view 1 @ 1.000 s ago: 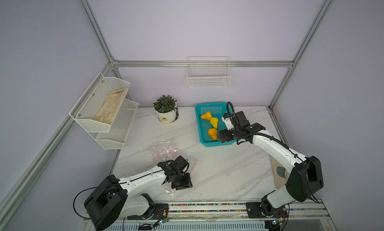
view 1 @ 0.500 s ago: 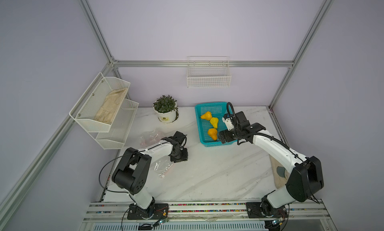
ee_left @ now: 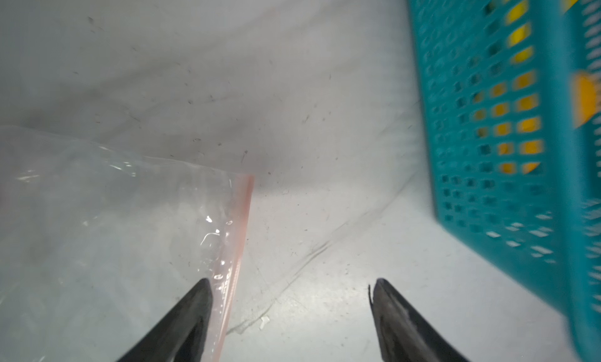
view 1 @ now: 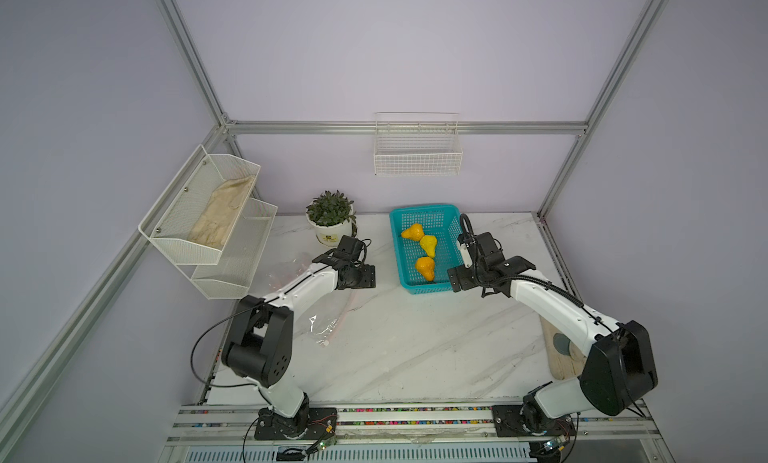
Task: Open the zip-top bag and take out the pear
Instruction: Move the zipper food storage bag to the center of the board, then reset both arms
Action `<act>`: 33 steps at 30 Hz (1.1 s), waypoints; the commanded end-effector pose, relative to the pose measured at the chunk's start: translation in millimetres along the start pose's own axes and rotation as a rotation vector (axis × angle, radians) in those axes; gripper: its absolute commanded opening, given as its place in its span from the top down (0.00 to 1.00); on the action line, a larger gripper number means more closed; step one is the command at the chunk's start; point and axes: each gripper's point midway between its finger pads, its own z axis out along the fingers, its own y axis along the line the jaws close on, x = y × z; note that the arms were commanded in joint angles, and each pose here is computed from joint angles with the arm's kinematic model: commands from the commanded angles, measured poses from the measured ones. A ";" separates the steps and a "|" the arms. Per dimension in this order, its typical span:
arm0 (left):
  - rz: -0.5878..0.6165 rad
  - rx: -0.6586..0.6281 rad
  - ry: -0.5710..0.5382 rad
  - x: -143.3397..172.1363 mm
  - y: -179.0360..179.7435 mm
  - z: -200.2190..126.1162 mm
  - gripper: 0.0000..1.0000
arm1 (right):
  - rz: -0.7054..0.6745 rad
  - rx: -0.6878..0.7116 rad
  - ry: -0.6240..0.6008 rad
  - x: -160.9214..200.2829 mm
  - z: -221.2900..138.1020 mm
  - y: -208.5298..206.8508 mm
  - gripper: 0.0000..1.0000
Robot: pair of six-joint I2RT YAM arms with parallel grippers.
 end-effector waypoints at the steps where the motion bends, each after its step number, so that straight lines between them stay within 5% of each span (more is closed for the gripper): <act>1: 0.002 -0.105 -0.248 -32.0 28.7 -48.6 0.08 | 0.047 0.177 -0.101 -7.2 3.5 -36.3 0.03; 9: -0.027 -0.446 -0.491 -16.0 107.0 -101.0 0.00 | 0.190 0.346 -0.266 5.5 -5.6 -95.5 0.03; 16: -0.103 -0.534 -0.499 9.7 139.6 -92.5 0.00 | 0.276 0.316 -0.307 16.6 -19.4 -113.5 0.03; 21: -0.153 -0.531 -0.470 18.7 149.5 -79.7 0.00 | 0.392 0.171 -0.189 28.8 25.5 -126.0 0.03; 26: -0.169 -0.513 -0.478 16.7 150.8 -79.8 0.00 | 0.321 0.018 -0.087 19.6 68.7 -102.1 0.04; 33: -0.188 -0.538 -0.479 21.4 162.1 -81.4 0.00 | 0.234 -0.167 -0.102 -6.6 78.9 -52.8 0.05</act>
